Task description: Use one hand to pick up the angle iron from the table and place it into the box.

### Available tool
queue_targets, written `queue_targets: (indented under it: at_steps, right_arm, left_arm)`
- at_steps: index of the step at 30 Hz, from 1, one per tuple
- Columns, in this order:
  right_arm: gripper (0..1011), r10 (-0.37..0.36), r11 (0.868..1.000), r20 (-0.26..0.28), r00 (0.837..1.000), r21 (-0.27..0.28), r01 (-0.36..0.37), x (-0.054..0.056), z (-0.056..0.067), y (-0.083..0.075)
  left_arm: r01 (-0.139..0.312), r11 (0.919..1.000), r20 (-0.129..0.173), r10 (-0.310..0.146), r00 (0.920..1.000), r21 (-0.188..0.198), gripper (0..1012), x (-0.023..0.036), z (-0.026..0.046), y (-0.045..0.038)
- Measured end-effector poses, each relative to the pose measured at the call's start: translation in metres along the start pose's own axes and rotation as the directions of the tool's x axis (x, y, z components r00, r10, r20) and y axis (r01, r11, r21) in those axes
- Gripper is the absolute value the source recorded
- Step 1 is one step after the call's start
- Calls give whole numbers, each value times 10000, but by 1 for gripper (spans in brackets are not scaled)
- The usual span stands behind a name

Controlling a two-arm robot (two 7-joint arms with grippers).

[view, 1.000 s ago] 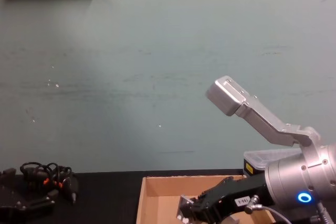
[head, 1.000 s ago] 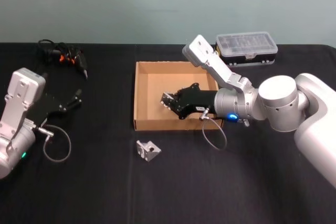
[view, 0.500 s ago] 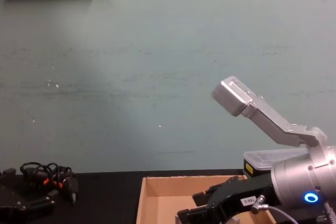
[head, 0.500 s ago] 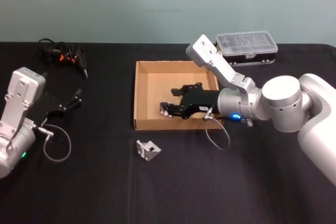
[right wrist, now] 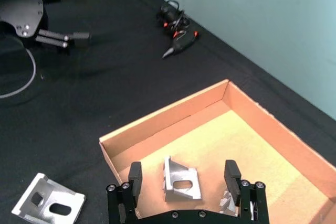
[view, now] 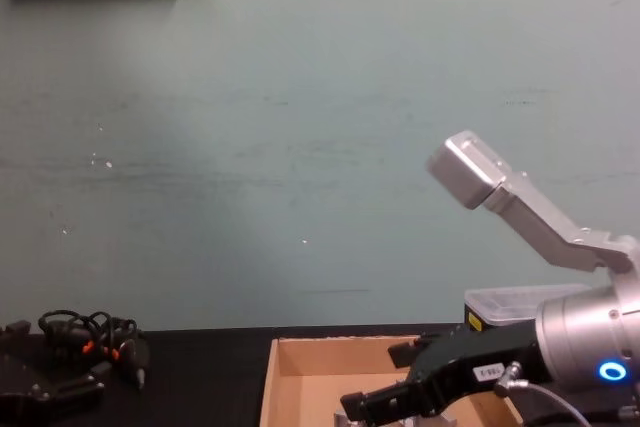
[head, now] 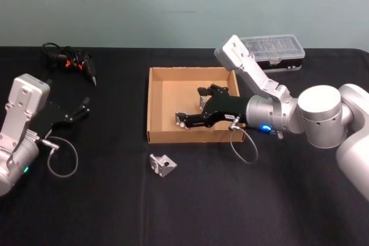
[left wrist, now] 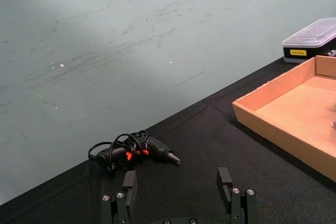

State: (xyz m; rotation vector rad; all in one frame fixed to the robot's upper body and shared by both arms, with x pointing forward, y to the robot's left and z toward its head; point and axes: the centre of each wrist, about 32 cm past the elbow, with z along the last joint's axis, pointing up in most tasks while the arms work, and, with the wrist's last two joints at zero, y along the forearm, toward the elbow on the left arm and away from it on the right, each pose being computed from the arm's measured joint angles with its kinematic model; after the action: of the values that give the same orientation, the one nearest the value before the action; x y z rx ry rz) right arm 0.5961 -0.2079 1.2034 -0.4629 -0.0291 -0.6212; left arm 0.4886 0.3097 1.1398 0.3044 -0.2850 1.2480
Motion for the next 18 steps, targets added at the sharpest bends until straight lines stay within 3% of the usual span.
queue_targets:
  at_steps: [9, 18]
  right_arm:
    - [1002, -767, 9929, -178, 9969, 902, 780, -85, -79, -222]
    - [1002, -1239, 9772, -406, 9915, 1685, 1291, -258, -155, -501]
  left_arm:
    - [0, 10000, 1, 0, 10000, 1, 1000, 0, 0, 0]
    - [1, 10000, 1, -1, 10000, 0, 1000, 0, 0, 0]
